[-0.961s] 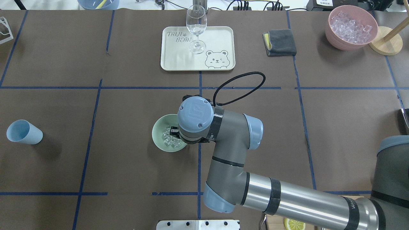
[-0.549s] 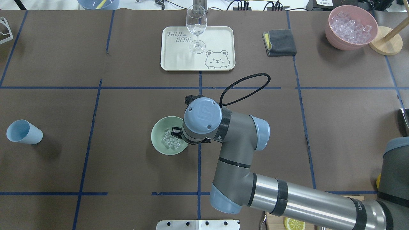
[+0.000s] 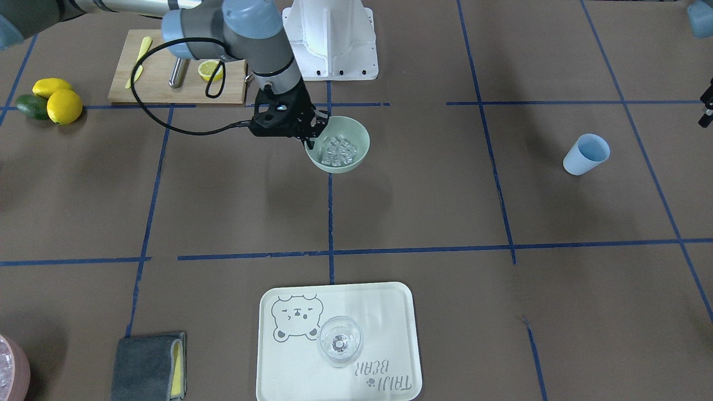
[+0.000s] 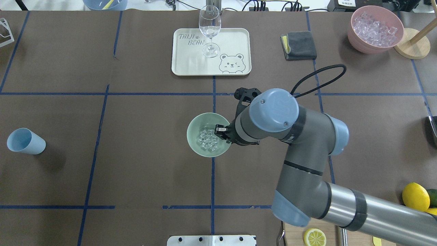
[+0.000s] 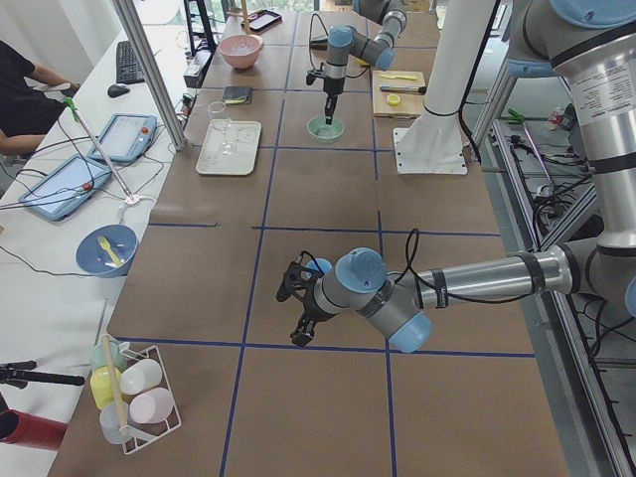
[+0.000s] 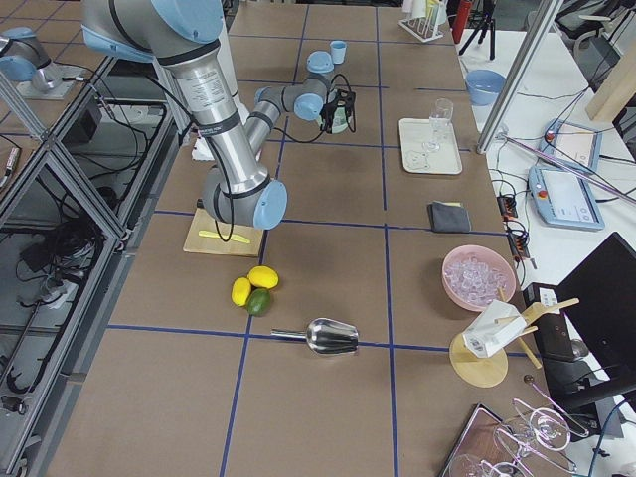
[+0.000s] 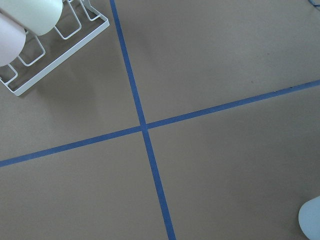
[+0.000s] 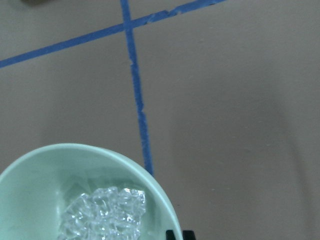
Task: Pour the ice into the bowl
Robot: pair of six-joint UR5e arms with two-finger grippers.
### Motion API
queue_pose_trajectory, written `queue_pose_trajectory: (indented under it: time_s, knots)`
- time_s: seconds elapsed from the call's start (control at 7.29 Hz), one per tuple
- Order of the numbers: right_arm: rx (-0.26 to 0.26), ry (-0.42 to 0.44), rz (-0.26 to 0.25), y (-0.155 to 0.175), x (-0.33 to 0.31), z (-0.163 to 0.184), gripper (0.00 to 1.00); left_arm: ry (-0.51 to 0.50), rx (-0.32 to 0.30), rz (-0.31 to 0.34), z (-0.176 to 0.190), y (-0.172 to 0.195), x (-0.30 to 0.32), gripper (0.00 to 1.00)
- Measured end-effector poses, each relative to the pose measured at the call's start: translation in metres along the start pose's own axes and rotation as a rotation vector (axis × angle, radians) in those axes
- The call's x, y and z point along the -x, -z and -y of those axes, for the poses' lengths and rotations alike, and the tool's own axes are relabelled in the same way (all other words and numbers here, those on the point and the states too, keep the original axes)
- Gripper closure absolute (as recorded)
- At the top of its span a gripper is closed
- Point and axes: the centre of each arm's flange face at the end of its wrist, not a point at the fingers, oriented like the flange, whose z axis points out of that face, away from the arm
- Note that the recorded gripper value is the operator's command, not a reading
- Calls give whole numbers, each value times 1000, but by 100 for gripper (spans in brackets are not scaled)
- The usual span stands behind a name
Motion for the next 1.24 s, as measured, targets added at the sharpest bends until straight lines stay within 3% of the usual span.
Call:
queue_pose_trajectory:
  time_s: [0.27,0.82,1.24]
  knots:
    - [-14,28,-31,30,-76,27,100,6,-2,2,-1,2,1,0]
    - [20,108,-146,74,-239,112,100,26,10,13,-10,0,9,0]
    - [36,100,-164,88,-333,125,100,17,1,1,-2,-2,5,0]
